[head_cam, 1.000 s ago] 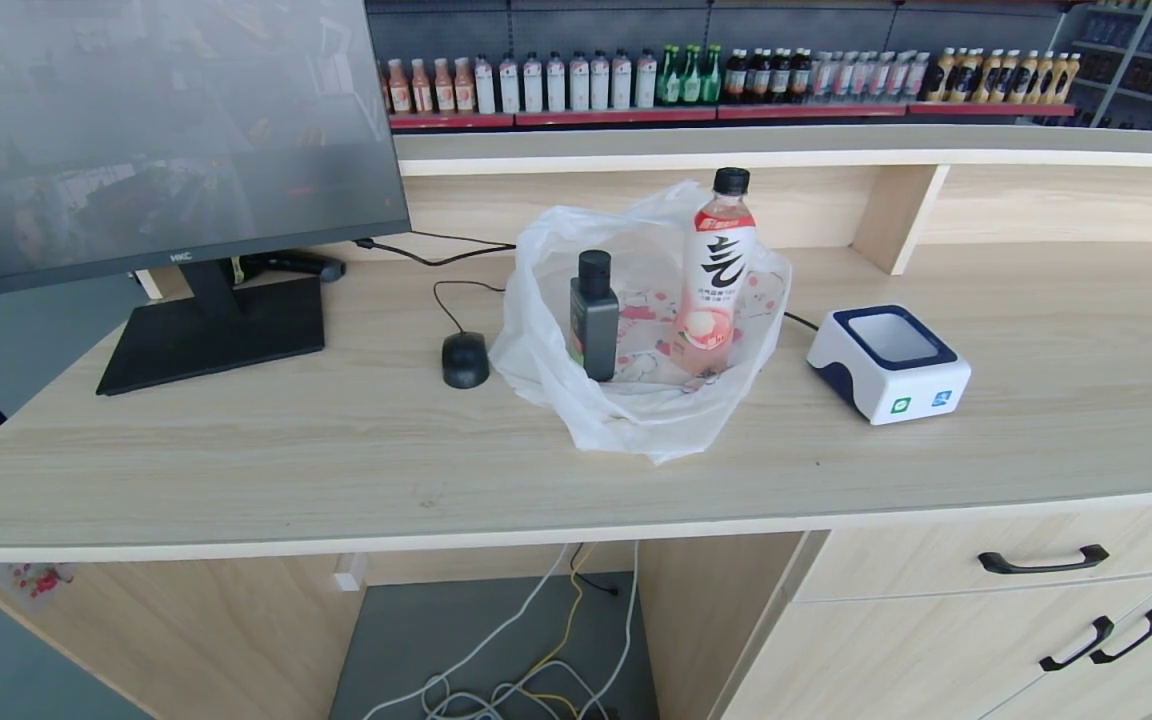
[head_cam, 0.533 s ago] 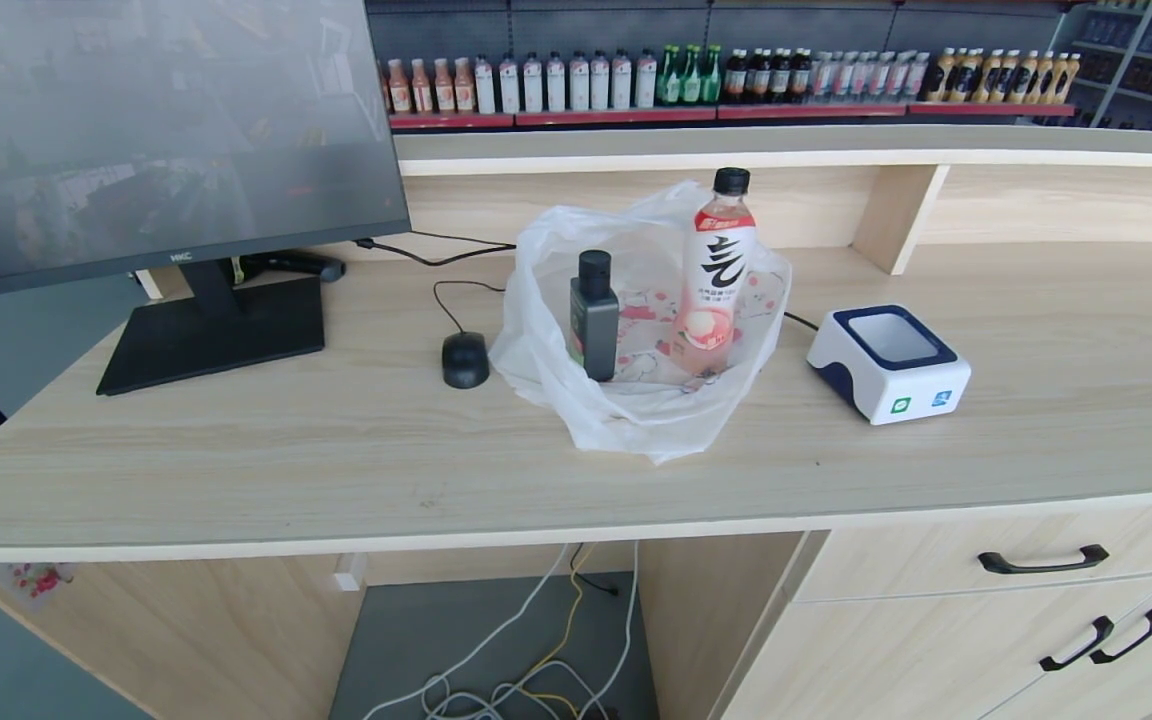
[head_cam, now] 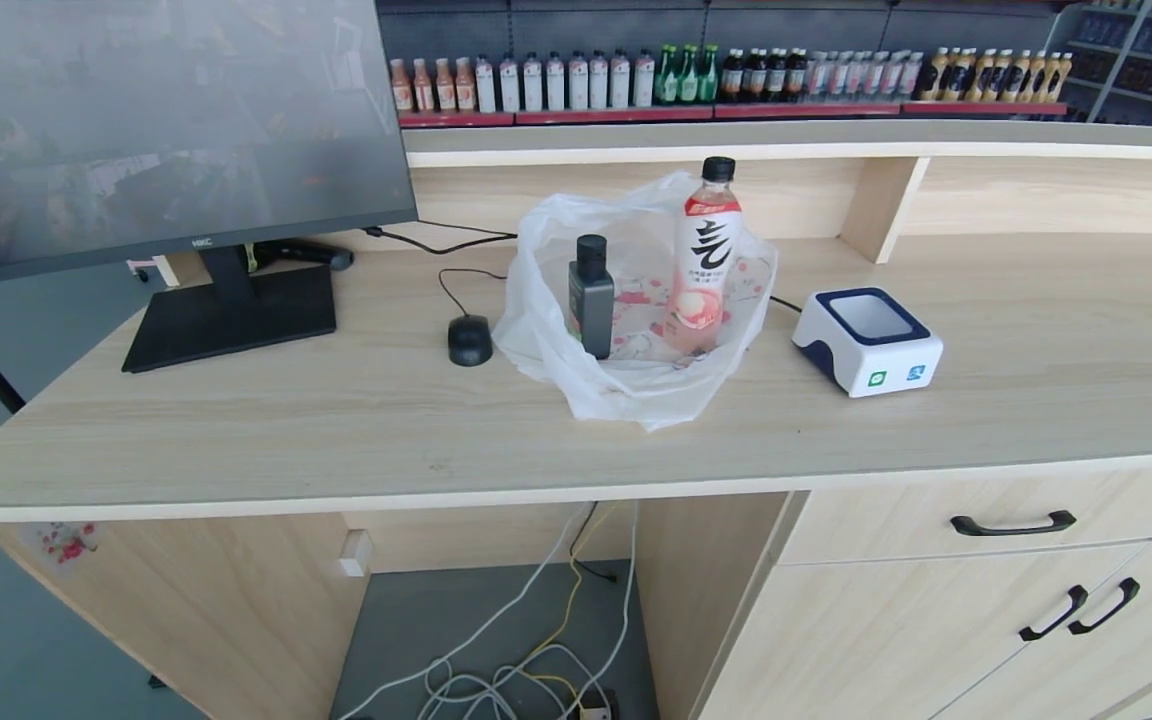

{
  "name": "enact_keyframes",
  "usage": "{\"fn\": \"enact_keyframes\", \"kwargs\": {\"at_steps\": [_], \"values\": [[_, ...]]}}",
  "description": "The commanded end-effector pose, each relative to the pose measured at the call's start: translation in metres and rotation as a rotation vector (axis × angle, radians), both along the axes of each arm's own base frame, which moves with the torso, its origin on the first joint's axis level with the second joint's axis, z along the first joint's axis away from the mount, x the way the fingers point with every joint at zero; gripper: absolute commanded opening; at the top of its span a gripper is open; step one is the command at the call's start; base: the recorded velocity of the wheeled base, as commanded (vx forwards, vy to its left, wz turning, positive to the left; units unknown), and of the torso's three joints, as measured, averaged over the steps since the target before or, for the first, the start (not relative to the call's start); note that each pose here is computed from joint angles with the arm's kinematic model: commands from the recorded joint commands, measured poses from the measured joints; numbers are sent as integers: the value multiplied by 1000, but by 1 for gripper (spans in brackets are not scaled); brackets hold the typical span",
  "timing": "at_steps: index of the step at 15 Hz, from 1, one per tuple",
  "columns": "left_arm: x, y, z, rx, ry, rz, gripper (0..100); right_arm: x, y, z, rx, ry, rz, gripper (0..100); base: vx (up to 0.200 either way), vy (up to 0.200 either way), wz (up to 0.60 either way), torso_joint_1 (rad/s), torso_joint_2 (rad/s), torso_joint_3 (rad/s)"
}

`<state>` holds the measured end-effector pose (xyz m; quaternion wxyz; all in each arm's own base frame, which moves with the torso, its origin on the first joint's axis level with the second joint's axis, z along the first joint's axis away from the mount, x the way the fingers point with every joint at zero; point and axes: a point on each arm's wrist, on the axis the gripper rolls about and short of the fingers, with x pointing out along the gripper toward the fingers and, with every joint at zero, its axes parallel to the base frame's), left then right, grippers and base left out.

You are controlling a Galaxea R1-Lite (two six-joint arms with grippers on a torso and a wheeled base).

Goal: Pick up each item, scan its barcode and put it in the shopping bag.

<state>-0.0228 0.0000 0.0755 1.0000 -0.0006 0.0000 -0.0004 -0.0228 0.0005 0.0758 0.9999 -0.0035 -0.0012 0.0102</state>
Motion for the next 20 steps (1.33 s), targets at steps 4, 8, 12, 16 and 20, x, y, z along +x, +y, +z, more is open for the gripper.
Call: {"fn": "enact_keyframes", "kwargs": {"at_steps": [4, 8, 12, 16, 20], "values": [[0, 0, 0, -2, 0, -1, 100, 0, 0, 0, -1, 1, 0, 100, 0, 0, 0, 0, 0, 0], [0, 0, 0, -2, 0, -1, 100, 0, 0, 0, -1, 1, 1, 100, 0, -150, 0, -3, 2, 2], [0, 0, 0, -2, 0, 1, 100, 0, 0, 0, -2, 1, 0, 100, 0, -200, 0, 7, 1, 2], [0, 0, 0, -2, 0, -1, 100, 0, 0, 0, -1, 1, 0, 100, 0, -200, 0, 5, 2, 0], [0, 0, 0, -6, 0, 1, 100, 0, 0, 0, -8, 1, 1, 100, 0, -200, 0, 1, 1, 5]]}}
